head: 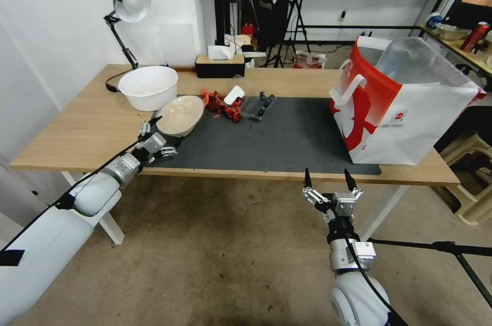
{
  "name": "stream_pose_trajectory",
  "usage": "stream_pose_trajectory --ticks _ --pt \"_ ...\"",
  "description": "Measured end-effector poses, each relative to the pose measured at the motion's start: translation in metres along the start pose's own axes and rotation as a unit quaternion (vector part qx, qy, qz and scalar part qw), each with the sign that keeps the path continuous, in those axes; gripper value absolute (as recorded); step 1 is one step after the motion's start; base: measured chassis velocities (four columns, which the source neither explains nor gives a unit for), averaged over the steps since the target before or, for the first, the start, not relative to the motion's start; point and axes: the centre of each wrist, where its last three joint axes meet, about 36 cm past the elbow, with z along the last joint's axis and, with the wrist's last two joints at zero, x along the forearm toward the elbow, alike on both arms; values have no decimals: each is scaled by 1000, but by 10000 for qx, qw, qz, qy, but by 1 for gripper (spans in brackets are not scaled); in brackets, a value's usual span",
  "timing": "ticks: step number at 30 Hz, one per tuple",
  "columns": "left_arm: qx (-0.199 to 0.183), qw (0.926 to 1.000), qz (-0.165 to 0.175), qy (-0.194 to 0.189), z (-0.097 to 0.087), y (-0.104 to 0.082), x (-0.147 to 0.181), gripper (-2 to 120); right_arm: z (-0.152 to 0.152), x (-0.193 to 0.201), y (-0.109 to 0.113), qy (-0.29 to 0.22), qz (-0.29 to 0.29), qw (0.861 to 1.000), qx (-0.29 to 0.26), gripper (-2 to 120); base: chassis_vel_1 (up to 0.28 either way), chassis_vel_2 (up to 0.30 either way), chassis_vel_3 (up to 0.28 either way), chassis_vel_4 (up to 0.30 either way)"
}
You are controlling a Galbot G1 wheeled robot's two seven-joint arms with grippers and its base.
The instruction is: Pick up the trash from the table and place it into the takeout bag.
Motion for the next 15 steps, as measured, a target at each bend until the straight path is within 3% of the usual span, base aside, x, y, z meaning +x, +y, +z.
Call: stream_pose_trajectory --ticks 2,5,8,11,15 --pt "-15 10000 13 -3 0 0 0 64 0 0 0 2 3 10000 1 100 0 0 0 0" --pt "-105 9999 109 -27 3 1 -1 48 1 0 1 13 8 10000 4 100 0 0 0 0" --pt "-144 9998 147 -40 3 2 -1 44 1 0 1 12 9 10000 3 100 0 0 0 0" --pt "-258 9992 276 -95 4 8 -1 27 2 0 2 5 9 10000 4 100 0 0 0 0" --pt "-300 9988 353 -159 4 10 -1 15 2 1 2 7 11 10000 1 100 0 0 0 0"
